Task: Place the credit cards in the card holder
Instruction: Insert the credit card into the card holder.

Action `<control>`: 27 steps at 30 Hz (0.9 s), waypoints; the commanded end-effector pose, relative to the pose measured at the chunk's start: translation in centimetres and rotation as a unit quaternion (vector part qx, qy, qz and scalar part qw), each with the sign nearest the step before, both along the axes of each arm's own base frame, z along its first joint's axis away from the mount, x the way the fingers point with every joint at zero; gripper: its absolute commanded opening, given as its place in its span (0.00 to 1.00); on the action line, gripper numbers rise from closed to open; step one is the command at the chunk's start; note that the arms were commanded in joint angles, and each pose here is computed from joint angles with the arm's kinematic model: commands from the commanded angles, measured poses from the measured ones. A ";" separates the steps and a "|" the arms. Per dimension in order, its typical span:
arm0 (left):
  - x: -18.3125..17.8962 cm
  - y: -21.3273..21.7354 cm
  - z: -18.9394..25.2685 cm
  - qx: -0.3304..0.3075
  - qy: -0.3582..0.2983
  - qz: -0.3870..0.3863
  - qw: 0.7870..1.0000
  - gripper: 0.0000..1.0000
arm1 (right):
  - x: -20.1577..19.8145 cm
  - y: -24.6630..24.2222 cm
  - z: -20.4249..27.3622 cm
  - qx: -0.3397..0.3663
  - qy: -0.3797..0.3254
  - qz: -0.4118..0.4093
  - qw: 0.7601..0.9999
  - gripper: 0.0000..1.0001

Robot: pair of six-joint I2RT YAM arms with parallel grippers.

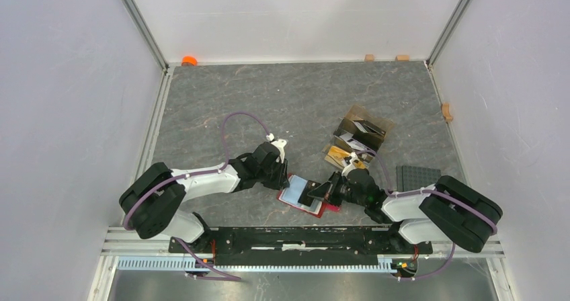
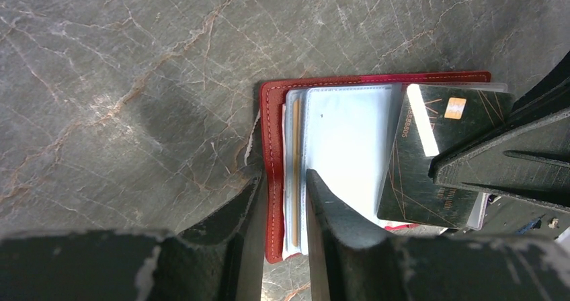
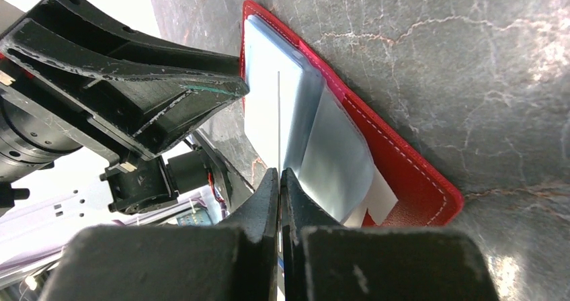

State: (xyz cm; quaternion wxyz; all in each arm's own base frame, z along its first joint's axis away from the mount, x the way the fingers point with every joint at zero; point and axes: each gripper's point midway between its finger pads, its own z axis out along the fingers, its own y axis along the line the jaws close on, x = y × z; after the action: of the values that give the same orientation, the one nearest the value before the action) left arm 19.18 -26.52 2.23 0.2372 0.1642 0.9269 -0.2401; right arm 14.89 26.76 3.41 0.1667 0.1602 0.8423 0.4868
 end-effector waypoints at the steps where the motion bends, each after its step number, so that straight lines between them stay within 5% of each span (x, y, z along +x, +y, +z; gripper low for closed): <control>1: -2.2 2.7 -2.9 0.059 0.037 -0.007 0.998 0.23 | -0.1 -0.8 -0.9 -0.020 0.013 -0.021 0.999 0.00; 27: -3.5 2.8 -3.0 0.030 0.045 -0.020 0.998 0.17 | -3.3 -3.3 -5.2 -0.109 0.066 -0.035 0.991 0.00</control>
State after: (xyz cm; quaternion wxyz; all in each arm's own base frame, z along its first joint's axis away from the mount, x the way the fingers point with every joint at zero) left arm 18.00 -25.97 1.66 0.2375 0.1666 0.9213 -0.2589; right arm 14.11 26.41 2.47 0.1915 0.1711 0.8548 0.4509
